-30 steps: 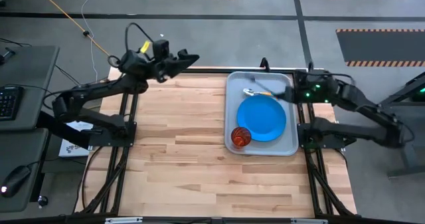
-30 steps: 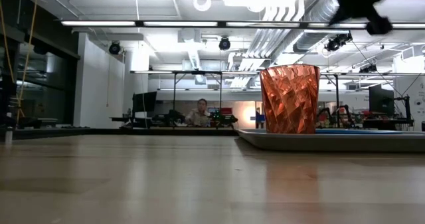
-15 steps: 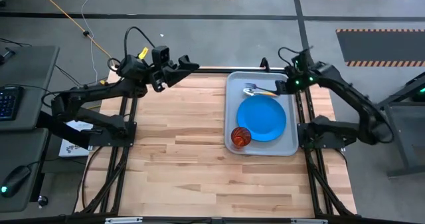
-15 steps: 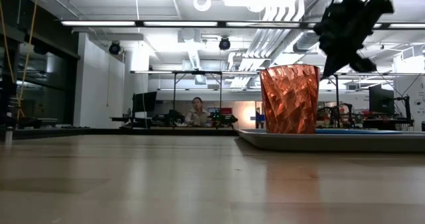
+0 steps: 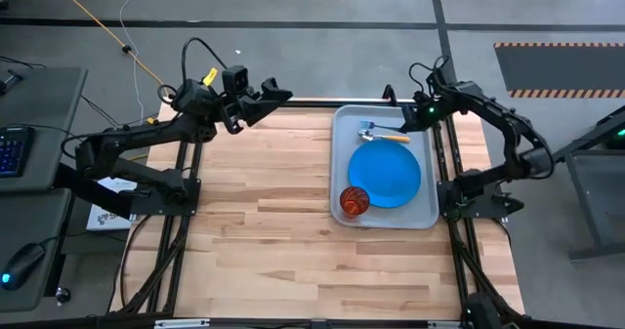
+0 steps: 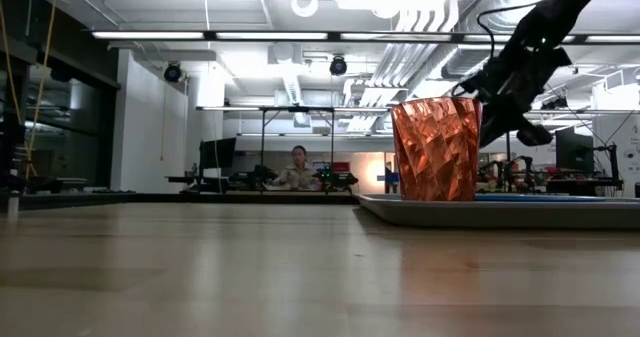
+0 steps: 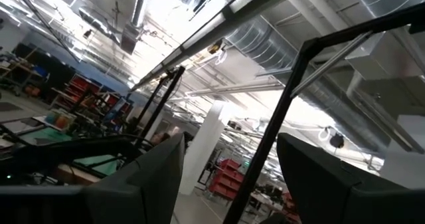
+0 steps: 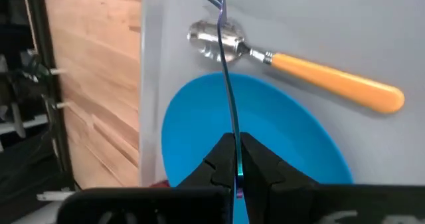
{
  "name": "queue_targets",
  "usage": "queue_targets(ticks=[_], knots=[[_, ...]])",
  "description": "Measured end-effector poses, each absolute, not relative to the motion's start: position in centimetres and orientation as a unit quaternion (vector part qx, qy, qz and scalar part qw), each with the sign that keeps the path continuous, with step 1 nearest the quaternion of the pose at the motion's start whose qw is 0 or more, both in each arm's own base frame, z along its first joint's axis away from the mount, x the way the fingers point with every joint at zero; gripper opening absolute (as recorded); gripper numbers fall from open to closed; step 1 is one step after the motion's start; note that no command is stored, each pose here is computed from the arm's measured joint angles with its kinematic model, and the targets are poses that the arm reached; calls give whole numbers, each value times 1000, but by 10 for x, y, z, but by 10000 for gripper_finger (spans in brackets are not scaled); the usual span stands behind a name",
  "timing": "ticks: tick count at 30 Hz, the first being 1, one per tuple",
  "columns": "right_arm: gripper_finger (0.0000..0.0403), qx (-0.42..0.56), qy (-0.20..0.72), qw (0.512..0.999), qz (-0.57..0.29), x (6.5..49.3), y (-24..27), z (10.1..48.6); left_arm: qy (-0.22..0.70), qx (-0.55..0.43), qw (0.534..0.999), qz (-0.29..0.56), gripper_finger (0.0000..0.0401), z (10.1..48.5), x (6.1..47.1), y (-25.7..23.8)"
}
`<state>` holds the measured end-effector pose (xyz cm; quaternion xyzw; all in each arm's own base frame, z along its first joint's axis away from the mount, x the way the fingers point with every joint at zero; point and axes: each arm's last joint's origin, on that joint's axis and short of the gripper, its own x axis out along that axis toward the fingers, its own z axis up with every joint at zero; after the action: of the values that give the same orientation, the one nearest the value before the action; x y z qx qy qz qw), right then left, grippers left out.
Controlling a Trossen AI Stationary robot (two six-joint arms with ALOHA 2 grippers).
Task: Pick and place plate/cup/fork/spoon on tray
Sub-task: Put the blue fork to the right of the yellow spoon on the gray serving tray
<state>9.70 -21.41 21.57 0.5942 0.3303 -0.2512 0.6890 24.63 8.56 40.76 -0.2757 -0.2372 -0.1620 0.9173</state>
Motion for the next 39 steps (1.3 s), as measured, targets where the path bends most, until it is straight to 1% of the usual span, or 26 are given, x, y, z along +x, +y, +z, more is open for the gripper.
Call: queue_targets(ticks=[3, 11, 19, 27, 30, 33, 39], knots=[[0, 613, 327, 674, -253, 96, -221, 207, -235, -277, 918, -161, 229, 407, 247, 86], [0, 636, 336, 653, -237, 94, -233, 185, -230, -280, 918, -159, 229, 406, 247, 86], [0, 617, 327, 671, -249, 96, -241, 181, -236, -284, 918, -147, 229, 406, 248, 87], [3, 620, 318, 664, -271, 97, -244, 181, -242, -287, 917, -136, 229, 406, 248, 88], [20, 621, 320, 655, -288, 96, -245, 181, -244, -279, 919, -134, 229, 406, 248, 88], [53, 623, 320, 645, -306, 96, -246, 180, -244, -276, 920, -133, 229, 406, 248, 88], [114, 627, 311, 644, -310, 96, -248, 180, -244, -276, 920, -133, 229, 406, 248, 88]])
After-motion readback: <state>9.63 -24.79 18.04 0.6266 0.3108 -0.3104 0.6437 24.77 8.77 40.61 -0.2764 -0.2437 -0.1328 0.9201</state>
